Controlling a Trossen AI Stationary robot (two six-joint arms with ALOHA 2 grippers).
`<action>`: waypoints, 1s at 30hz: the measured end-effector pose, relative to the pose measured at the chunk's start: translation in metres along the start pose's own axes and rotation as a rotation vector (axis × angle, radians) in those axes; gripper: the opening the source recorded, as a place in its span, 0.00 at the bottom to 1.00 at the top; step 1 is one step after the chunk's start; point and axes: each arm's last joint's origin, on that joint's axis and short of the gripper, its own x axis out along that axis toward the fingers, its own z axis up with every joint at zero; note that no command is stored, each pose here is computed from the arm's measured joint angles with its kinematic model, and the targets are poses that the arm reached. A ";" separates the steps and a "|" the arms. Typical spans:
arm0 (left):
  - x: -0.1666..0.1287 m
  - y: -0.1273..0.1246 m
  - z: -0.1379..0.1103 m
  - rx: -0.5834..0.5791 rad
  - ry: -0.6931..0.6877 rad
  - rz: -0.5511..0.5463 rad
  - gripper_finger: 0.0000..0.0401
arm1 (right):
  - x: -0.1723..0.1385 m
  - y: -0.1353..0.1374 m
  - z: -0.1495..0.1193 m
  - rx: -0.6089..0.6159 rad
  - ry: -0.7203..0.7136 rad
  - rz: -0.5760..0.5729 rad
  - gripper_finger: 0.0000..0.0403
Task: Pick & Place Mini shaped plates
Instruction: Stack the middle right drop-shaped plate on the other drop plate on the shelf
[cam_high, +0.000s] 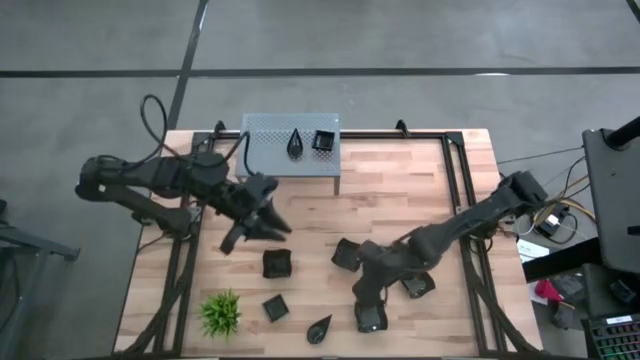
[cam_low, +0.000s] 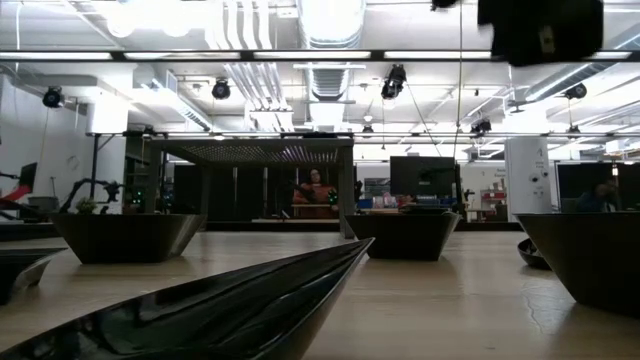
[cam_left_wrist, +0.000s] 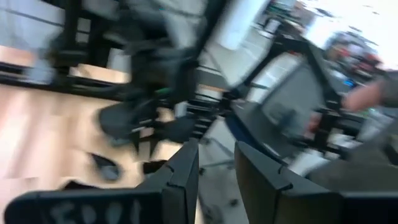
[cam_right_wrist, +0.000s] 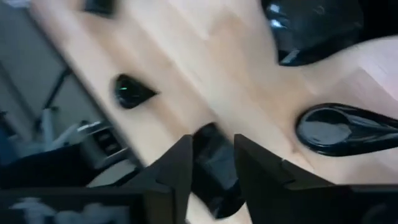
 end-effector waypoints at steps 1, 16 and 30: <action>-0.001 -0.003 -0.001 0.006 0.009 -0.031 0.24 | 0.007 -0.001 0.000 0.014 0.007 -0.025 0.31; -0.053 -0.029 0.005 0.112 -0.080 -0.185 0.24 | 0.075 -0.013 -0.005 0.066 0.142 -0.191 0.39; -0.067 -0.034 0.006 0.124 -0.111 -0.197 0.24 | 0.073 -0.020 -0.006 -0.022 0.145 -0.278 0.31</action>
